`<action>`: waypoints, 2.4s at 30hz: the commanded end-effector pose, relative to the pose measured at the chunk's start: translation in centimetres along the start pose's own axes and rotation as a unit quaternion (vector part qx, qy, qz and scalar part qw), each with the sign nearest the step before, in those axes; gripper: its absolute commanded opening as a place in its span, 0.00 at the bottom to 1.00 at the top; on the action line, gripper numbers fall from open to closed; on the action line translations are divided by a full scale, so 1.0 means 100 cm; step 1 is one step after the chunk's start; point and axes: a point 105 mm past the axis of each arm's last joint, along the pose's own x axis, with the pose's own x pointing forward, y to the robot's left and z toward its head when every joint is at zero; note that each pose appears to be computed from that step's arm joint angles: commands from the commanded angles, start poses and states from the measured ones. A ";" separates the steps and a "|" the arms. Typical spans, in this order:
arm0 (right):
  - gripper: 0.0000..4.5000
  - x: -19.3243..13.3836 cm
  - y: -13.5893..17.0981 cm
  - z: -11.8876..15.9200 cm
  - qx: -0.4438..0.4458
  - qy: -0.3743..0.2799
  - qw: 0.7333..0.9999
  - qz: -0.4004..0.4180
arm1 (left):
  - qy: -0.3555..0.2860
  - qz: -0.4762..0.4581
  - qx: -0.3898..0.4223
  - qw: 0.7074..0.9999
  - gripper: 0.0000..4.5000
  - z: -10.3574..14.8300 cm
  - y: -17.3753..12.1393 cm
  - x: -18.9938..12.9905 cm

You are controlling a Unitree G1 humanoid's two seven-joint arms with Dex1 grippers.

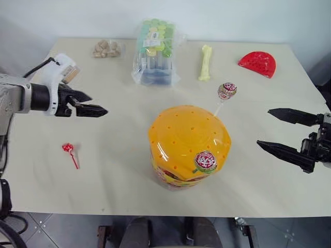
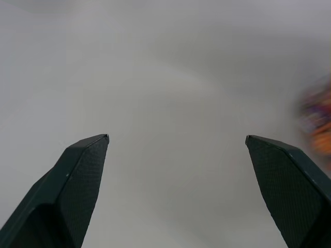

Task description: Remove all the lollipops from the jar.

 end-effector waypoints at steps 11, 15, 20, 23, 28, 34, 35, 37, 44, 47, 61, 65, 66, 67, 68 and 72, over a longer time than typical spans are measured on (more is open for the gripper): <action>1.00 0.005 0.034 0.028 -0.042 -0.004 0.999 0.018 | -0.313 -0.358 0.178 0.861 1.00 0.044 -0.071 -0.013; 1.00 0.006 0.042 0.027 -0.035 -0.004 0.999 0.022 | -0.323 -0.394 0.180 0.841 1.00 0.044 -0.079 -0.011; 1.00 0.021 0.066 0.033 -0.027 -0.011 0.996 0.080 | -0.311 -0.416 0.179 0.836 1.00 0.039 -0.084 -0.010; 1.00 0.034 0.082 0.036 -0.034 -0.007 0.991 0.133 | -0.298 -0.419 0.176 0.839 1.00 0.032 -0.085 -0.015; 1.00 0.050 0.095 0.041 -0.034 -0.003 0.979 0.201 | -0.284 -0.418 0.170 0.846 1.00 0.024 -0.083 -0.022; 1.00 0.074 0.098 0.040 -0.049 -0.018 0.968 0.245 | -0.284 -0.420 0.172 0.845 1.00 0.018 -0.085 -0.030; 1.00 0.078 0.097 0.040 -0.049 -0.018 0.968 0.245 | -0.282 -0.417 0.173 0.847 1.00 0.016 -0.085 -0.031; 1.00 0.082 0.096 0.039 -0.050 -0.019 0.968 0.245 | -0.278 -0.412 0.174 0.850 1.00 0.015 -0.084 -0.032; 0.81 0.087 0.097 0.039 -0.061 -0.029 0.960 0.270 | -0.282 -0.401 0.180 0.853 1.00 0.012 -0.086 -0.039; 0.57 0.087 0.097 0.039 -0.066 -0.031 0.958 0.278 | -0.284 -0.398 0.181 0.853 1.00 0.012 -0.088 -0.039; 0.00 0.087 0.099 0.050 -0.086 -0.055 0.949 0.299 | -0.292 -0.394 0.182 0.852 1.00 0.012 -0.084 -0.041; 0.00 0.087 0.093 0.063 -0.102 -0.079 0.950 0.285 | -0.292 -0.383 0.182 0.857 1.00 0.011 -0.080 -0.042; 0.00 0.087 0.091 0.067 -0.104 -0.089 0.950 0.280 | -0.293 -0.382 0.181 0.858 1.00 0.011 -0.079 -0.042; 0.00 0.086 0.089 0.071 -0.103 -0.101 0.951 0.275 | -0.293 -0.382 0.180 0.858 1.00 0.011 -0.078 -0.042; 0.00 0.085 0.087 0.075 -0.102 -0.109 0.951 0.272 | -0.294 -0.382 0.178 0.858 1.00 0.011 -0.078 -0.042; 0.00 0.075 0.082 0.086 -0.105 -0.123 0.950 0.267 | -0.296 -0.378 0.175 0.860 1.00 0.010 -0.074 -0.041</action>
